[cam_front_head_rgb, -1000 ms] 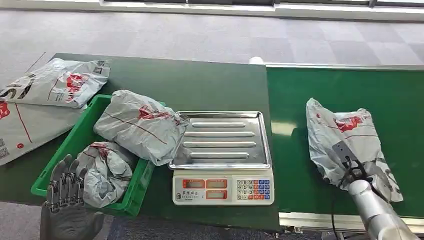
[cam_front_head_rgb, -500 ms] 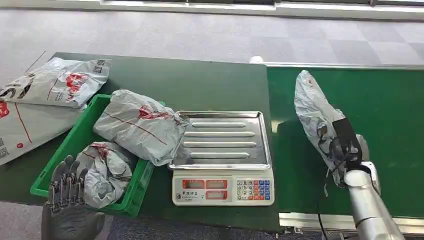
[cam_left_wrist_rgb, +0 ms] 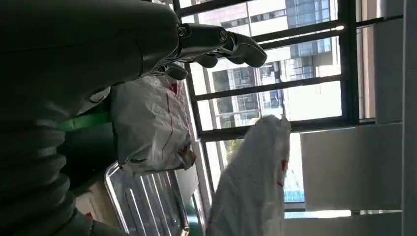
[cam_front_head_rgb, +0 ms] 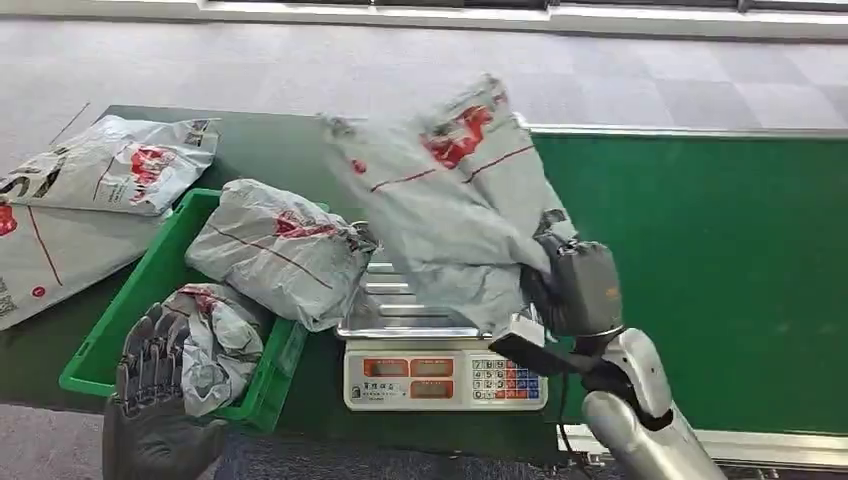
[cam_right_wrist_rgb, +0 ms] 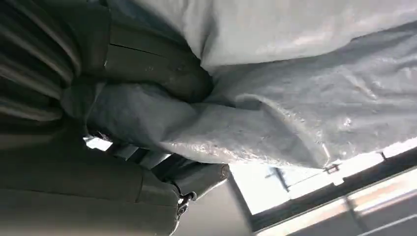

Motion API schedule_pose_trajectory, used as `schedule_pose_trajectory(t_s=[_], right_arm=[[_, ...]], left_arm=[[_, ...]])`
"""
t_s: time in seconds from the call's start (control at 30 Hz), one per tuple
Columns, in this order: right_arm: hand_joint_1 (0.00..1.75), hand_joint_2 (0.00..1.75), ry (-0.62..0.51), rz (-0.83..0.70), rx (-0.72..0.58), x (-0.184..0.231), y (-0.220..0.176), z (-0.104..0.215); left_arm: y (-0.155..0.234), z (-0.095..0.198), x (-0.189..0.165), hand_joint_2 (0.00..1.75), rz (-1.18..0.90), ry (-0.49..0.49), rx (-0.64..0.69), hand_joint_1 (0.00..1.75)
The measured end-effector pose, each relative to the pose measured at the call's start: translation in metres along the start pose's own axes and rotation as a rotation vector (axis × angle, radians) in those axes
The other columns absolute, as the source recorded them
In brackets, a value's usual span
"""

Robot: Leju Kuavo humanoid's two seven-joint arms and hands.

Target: Moved the parcel from conveyor to table for the left to box.

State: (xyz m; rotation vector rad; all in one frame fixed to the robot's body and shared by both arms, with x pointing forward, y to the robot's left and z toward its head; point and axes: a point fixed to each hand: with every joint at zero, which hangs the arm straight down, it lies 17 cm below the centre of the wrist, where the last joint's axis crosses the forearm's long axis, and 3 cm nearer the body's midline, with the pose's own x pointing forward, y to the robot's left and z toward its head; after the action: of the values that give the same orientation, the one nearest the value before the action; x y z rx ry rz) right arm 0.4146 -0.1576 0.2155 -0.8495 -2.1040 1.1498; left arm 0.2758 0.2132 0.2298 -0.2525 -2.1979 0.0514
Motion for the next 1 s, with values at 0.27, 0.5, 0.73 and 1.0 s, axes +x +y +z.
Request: schedule_pose_trajectory(t_s=[0.27,0.5,0.73,1.0], right_arm=[[0.00,1.75,-0.088,-0.008,0.143,0.046,0.037,0.003],[0.00,1.75,0.151,0.182,0.583,-0.004,0.125,0.036],[0.00,1.75,0.223,0.238,0.655,-0.033,0.137,0.032],[0.00,0.00,0.158,0.108,0.632,-0.023,0.136,0.019]], left_arm=[[0.001,0.002,-0.008,1.75,-0.006,0.018,-0.010,0.00],[0.011,0.007,-0.011,1.75,-0.034,0.059,0.019,0.00],[0.019,0.007,-0.006,1.75,-0.095,0.063,0.025,0.00],[0.017,0.006,-0.001,1.75,-0.135,0.040,0.006,0.00]])
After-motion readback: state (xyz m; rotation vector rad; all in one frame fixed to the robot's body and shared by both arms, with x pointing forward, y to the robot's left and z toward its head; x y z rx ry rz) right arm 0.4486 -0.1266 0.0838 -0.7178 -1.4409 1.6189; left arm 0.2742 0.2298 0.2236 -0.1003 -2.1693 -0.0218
